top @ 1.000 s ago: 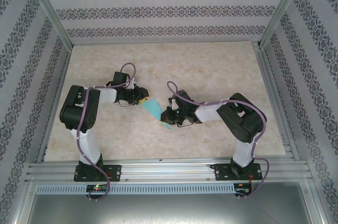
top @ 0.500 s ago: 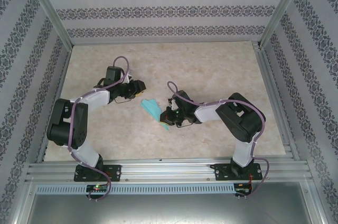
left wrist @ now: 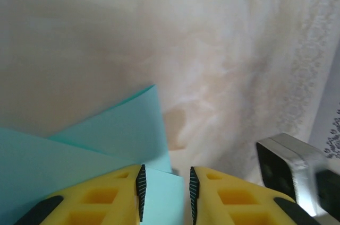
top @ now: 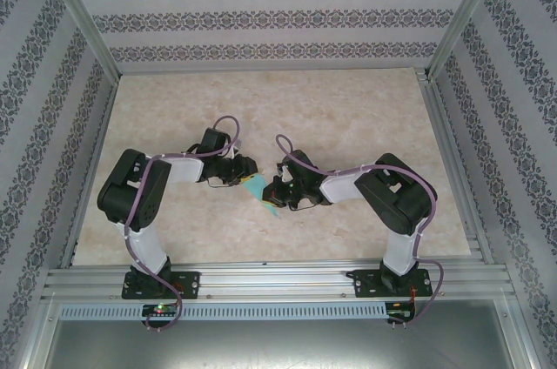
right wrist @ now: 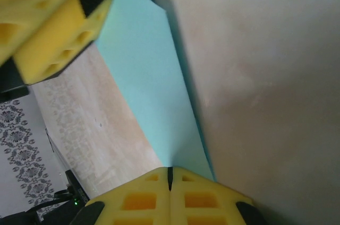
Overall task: Fold a paper plane with a square sheet of paper (pick it up from the middle)
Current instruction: Fold the wing for the fifth time at the center of the table.
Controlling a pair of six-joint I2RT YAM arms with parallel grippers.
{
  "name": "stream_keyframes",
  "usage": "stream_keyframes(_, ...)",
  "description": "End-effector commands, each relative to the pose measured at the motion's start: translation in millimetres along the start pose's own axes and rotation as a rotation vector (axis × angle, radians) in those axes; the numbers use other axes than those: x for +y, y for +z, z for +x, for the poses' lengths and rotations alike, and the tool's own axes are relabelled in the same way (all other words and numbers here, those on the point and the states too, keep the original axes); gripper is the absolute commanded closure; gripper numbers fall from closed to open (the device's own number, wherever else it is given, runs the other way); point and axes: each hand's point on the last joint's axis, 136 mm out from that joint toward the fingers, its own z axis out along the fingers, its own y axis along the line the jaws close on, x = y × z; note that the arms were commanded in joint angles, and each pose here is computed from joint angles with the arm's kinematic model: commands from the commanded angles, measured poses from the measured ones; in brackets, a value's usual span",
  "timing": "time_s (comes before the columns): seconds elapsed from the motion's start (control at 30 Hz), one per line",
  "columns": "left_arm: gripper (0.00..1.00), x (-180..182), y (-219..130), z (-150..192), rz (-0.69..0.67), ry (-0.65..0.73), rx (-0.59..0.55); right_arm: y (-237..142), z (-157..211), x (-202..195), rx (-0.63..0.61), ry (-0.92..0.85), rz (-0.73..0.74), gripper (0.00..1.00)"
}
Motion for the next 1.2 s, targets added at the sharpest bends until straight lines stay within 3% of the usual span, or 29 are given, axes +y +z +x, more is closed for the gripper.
stream_keyframes(0.0,0.69,19.2,5.4,-0.3,-0.057,-0.015,-0.028,-5.1,7.2,-0.1,0.003,0.004,0.027,0.94)
stream_keyframes(0.27,0.7,32.2,10.7,8.2,-0.075,-0.03,-0.007,-8.3,-6.2,48.8,0.009,-0.097,-0.053,0.9)
stream_keyframes(0.57,0.7,31.3,9.4,6.7,-0.088,-0.026,-0.003,10.4,4.6,11.7,0.085,-0.048,0.048,0.87)
stream_keyframes(0.73,0.71,34.6,10.1,6.3,-0.106,-0.024,0.001,-5.4,19.0,-22.9,0.097,-0.054,0.189,0.86)
stream_keyframes(1.17,0.72,40.0,7.2,0.1,-0.104,-0.031,0.001,-43.6,65.9,-57.8,0.141,-0.045,0.238,0.83)
